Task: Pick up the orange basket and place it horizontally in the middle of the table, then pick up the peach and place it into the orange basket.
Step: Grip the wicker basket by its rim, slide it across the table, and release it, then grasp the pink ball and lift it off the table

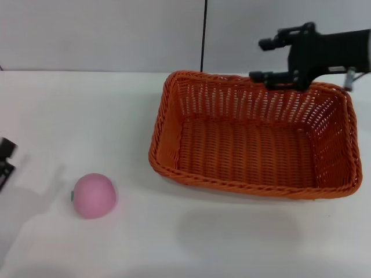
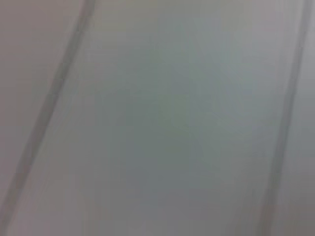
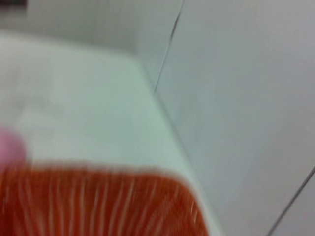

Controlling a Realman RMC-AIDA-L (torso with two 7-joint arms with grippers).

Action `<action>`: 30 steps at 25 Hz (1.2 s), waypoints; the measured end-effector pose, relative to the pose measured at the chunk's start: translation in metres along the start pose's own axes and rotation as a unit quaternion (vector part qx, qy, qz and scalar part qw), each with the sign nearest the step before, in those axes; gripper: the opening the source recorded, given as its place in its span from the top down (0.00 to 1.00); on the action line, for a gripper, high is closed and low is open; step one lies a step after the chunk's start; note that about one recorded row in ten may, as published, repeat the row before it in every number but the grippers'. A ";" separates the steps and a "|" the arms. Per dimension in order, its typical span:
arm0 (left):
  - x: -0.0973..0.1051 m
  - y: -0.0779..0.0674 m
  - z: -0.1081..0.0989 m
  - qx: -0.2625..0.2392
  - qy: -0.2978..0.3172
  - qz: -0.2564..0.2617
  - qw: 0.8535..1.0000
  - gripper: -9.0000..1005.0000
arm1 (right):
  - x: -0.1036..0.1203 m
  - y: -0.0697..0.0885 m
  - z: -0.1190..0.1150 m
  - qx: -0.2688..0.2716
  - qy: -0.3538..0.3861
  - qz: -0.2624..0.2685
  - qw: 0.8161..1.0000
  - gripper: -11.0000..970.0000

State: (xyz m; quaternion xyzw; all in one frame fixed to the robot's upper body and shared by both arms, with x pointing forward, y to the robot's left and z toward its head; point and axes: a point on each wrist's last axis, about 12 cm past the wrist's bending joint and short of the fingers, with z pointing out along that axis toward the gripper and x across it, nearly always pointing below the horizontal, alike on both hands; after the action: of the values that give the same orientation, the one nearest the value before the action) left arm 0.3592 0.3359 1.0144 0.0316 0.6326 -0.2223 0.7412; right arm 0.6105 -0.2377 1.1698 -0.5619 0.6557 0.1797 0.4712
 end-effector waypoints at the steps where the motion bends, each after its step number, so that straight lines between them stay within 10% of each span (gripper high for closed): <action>1: -0.002 0.004 -0.001 0.022 0.019 -0.007 1.000 0.18 | 0.002 0.004 -0.009 0.011 -0.032 0.020 0.999 0.40; 6: -0.010 0.020 0.007 0.131 0.137 -0.022 0.982 0.18 | 0.027 0.037 -0.065 0.097 -0.218 0.117 0.964 0.34; 16: -0.001 0.029 0.015 0.158 0.221 0.014 0.962 0.18 | 0.069 0.099 -0.117 0.150 -0.365 0.196 0.898 0.34; 30: 0.026 0.020 0.034 0.182 0.286 0.017 0.941 0.18 | 0.089 0.124 -0.129 0.167 -0.417 0.234 0.862 0.34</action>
State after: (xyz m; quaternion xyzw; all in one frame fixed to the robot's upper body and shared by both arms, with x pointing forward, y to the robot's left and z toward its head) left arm 0.4004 0.3349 0.9917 0.2388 0.7659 -0.3023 0.5148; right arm 0.4512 -0.3497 1.1238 -0.1775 0.5302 0.3905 0.7313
